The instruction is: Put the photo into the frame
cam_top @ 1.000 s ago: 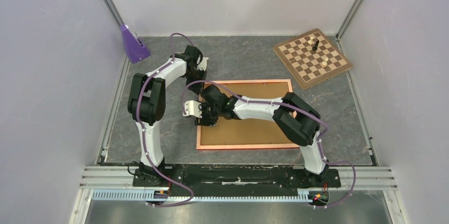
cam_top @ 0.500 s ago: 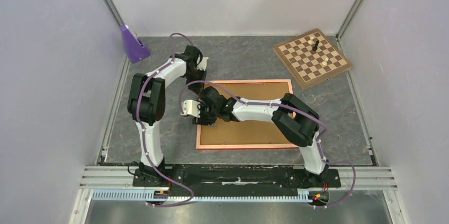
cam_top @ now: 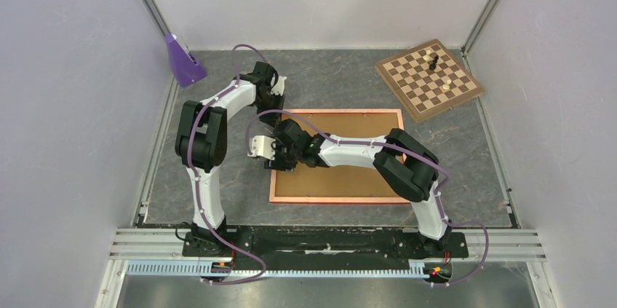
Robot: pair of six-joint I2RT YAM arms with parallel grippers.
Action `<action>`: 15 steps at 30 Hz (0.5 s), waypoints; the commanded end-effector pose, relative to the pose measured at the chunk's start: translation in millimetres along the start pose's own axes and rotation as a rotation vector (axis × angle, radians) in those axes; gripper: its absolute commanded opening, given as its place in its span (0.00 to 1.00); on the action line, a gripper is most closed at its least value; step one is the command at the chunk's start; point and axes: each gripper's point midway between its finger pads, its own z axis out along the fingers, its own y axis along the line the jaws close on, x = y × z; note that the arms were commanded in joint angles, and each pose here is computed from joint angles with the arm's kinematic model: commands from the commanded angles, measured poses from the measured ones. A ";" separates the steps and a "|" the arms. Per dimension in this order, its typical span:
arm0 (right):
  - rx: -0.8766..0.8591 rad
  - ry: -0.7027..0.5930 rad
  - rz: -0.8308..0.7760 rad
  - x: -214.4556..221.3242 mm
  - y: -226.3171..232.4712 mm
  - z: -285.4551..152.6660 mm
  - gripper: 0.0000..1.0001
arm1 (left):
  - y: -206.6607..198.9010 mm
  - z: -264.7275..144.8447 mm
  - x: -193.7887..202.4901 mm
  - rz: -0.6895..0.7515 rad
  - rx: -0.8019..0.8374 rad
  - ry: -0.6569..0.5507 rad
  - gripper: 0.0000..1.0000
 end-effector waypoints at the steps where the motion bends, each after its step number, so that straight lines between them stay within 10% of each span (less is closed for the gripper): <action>1: 0.112 0.005 0.015 2.8 -32.4 -7.0 0.53 | -5.2 12.0 25.0 -0.002 0.027 0.087 0.02; 15: 0.061 -0.118 0.129 -48.3 -42.9 -59.4 0.63 | 0.9 13.4 22.0 0.001 0.008 0.086 0.02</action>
